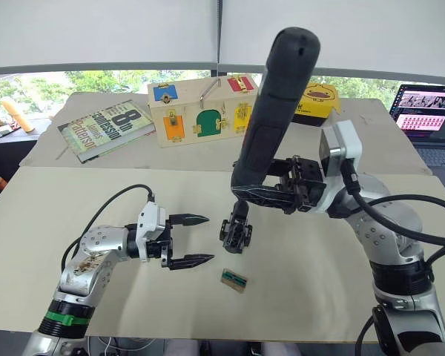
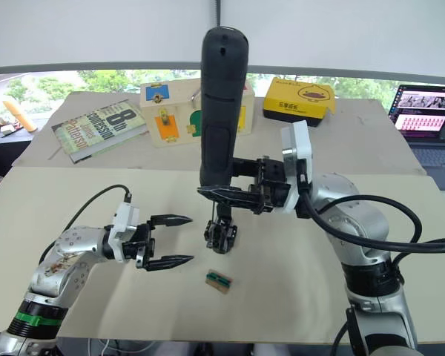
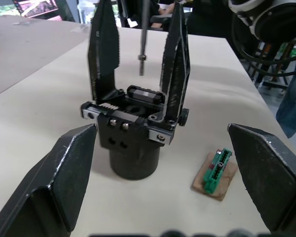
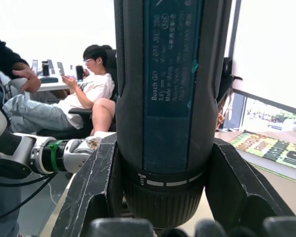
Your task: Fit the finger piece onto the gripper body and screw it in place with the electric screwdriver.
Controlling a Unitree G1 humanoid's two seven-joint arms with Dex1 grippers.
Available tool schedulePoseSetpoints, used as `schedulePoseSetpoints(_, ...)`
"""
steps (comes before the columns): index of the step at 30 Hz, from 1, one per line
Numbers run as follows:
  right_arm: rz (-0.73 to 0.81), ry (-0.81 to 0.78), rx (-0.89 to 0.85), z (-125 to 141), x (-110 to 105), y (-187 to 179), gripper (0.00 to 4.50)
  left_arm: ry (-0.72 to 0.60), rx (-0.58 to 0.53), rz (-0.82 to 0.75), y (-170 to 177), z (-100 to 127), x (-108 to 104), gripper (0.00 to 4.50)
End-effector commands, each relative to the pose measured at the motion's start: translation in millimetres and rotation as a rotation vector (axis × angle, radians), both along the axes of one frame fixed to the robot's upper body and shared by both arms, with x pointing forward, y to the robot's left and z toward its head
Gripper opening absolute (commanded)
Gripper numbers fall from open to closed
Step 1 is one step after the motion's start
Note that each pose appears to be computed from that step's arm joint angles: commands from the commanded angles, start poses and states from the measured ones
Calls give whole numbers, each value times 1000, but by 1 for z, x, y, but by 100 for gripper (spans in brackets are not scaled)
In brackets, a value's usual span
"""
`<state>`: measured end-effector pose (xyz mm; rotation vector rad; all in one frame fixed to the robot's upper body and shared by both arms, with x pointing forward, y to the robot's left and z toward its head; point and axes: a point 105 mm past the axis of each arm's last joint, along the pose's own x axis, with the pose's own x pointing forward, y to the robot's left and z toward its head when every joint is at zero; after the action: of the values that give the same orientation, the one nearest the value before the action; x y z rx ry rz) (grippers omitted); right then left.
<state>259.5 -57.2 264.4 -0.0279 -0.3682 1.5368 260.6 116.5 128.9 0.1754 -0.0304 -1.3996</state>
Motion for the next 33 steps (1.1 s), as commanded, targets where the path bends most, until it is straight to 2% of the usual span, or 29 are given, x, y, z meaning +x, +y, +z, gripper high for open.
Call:
schedulePoseSetpoints(1,37,-40,4,9,-5,4,190,-44,5,-7,-3,4,2,450)
schedulePoseSetpoints(19,83,-2,-45,-4,-4,7,190,-57,55,18,-10,-9,12,450)
schedulePoseSetpoints(33,67,6,-52,-14,0,9,190,-46,54,4,-15,-14,9,450)
